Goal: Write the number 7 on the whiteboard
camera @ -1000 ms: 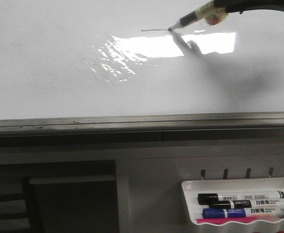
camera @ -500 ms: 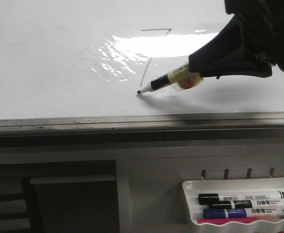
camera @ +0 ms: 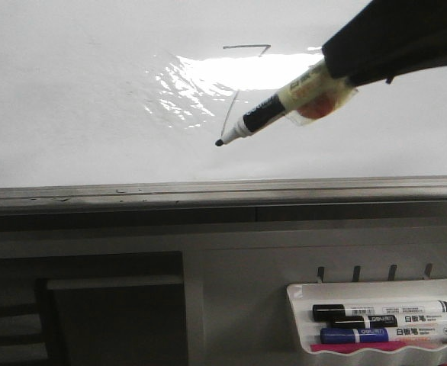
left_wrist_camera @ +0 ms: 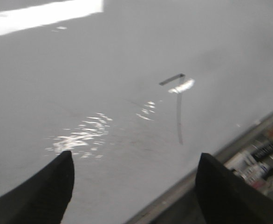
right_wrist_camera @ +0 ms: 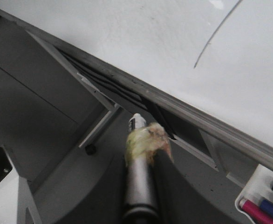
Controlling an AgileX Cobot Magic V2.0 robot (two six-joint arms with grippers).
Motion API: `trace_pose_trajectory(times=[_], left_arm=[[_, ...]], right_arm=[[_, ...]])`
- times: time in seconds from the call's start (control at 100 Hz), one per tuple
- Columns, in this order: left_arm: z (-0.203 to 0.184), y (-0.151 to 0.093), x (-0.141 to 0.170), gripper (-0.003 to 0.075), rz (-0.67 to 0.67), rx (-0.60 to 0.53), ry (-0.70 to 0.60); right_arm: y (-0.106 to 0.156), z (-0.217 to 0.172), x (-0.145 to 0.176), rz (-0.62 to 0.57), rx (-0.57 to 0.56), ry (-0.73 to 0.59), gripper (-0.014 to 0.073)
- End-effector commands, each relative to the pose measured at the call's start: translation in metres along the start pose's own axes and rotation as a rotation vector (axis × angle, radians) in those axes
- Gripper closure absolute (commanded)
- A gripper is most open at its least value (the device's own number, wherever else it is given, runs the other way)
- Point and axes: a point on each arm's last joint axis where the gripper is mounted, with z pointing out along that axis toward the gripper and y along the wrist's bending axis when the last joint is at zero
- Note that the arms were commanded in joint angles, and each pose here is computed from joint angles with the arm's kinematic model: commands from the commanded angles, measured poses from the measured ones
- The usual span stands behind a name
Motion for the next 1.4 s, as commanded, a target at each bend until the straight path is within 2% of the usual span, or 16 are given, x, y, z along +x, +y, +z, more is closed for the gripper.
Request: trace_pose_trajectory(times=[0.0,0.25,0.36,0.57,0.84,1.15,1.25,1.39], left_arm=[[0.011,-0.016,-0.012,0.0228,0.081,0.058,-0.051],[0.050,-0.066,0.000,0.0228,0.307,0.193,-0.059],[0.068,-0.081,0.002,0.0228,0.351,0.236,-0.027],[0.095,-0.091,-0.006,0.0228,0.355,0.246,-0.003],[0.100,-0.093,-0.006,0.0235,0.357,0.254,0.010],[0.100,-0.095,-0.004,0.0521,0.373,0.273,0.029],[0.100,-0.095,-0.004,0.0566,0.388,0.275,0.027],[0.100,-0.095,-0.004,0.0573,0.394,0.276,0.025]], right_arm=[[0.013,-0.012,-0.020,-0.016,-0.040,-0.020,0.0657],[0.020,-0.021,-0.030,-0.066,-0.062,0.033,0.0657],[0.022,-0.021,-0.029,-0.064,-0.077,0.045,0.0657],[0.022,-0.021,-0.028,-0.065,-0.082,0.053,0.0657],[0.022,-0.021,-0.028,-0.065,-0.082,0.053,0.0657],[0.024,-0.021,-0.027,-0.062,-0.105,0.065,0.0657],[0.026,-0.021,-0.027,-0.054,-0.121,0.066,0.0657],[0.028,-0.022,-0.027,-0.051,-0.151,0.066,0.0657]])
